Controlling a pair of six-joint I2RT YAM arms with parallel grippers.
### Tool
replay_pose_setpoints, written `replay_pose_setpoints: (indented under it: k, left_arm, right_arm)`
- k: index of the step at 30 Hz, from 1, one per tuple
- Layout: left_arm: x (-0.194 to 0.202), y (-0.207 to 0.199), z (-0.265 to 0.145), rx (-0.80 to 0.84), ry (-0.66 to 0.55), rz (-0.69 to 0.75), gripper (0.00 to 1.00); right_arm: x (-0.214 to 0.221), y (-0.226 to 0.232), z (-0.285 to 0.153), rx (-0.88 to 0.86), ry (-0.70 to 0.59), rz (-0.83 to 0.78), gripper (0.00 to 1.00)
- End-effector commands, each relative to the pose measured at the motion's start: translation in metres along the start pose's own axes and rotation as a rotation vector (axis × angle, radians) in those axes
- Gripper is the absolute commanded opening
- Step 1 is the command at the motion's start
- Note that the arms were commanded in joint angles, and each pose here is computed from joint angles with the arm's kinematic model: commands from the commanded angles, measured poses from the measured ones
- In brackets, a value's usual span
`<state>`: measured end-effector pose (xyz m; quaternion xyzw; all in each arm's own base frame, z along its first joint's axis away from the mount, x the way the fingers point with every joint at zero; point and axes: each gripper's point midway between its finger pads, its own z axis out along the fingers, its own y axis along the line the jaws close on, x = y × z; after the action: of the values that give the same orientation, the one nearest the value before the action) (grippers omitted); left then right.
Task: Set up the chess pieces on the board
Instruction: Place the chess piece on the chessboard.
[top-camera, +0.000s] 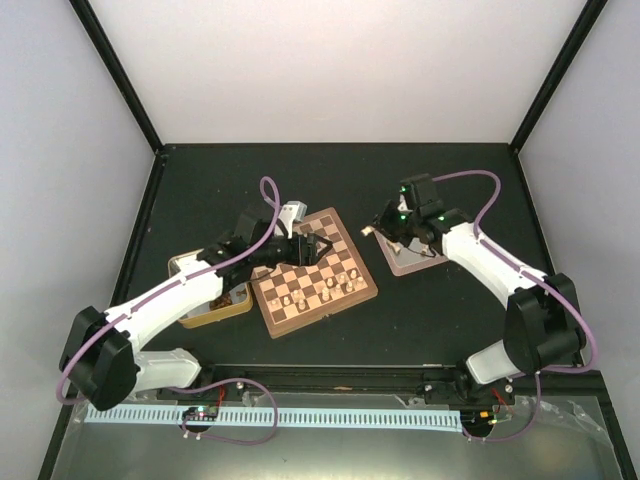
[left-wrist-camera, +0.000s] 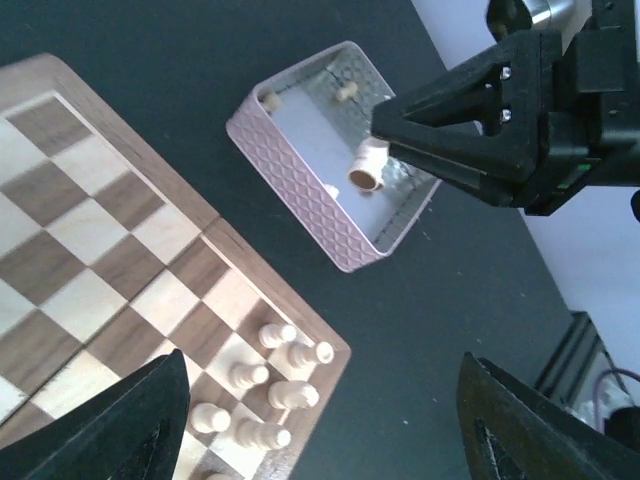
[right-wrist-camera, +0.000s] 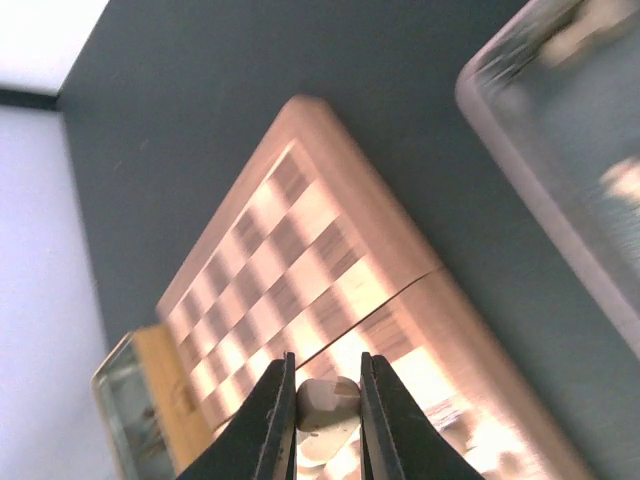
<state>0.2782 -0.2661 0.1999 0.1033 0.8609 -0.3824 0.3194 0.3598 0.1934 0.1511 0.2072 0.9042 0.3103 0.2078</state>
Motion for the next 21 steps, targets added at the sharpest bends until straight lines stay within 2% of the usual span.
replay_pose_setpoints:
  k: [1, 6, 10, 13, 21]
  left_arm:
    - [0.001, -0.017, 0.007, 0.125, 0.015, -0.006, 0.76]
    - [0.009, -0.019, 0.011, 0.146, 0.062, -0.053, 0.77]
    - [0.011, -0.017, 0.018, 0.151, 0.085, -0.071, 0.72]
    - [0.009, -0.02, 0.02, 0.17, 0.091, -0.068, 0.61]
    - [0.006, -0.016, 0.02, 0.155, 0.069, -0.042, 0.19]
  right_arm:
    - [0.04, 0.052, -0.009, -0.192, 0.119, -0.028, 0.08]
    - [0.071, 0.088, -0.019, -0.296, 0.197, -0.068, 0.09]
    - [0.087, 0.1, -0.024, -0.333, 0.238, -0.096, 0.09]
    - [0.096, 0.104, -0.026, -0.338, 0.266, -0.116, 0.09]
    - [0.104, 0.105, -0.029, -0.344, 0.285, -0.165, 0.09]
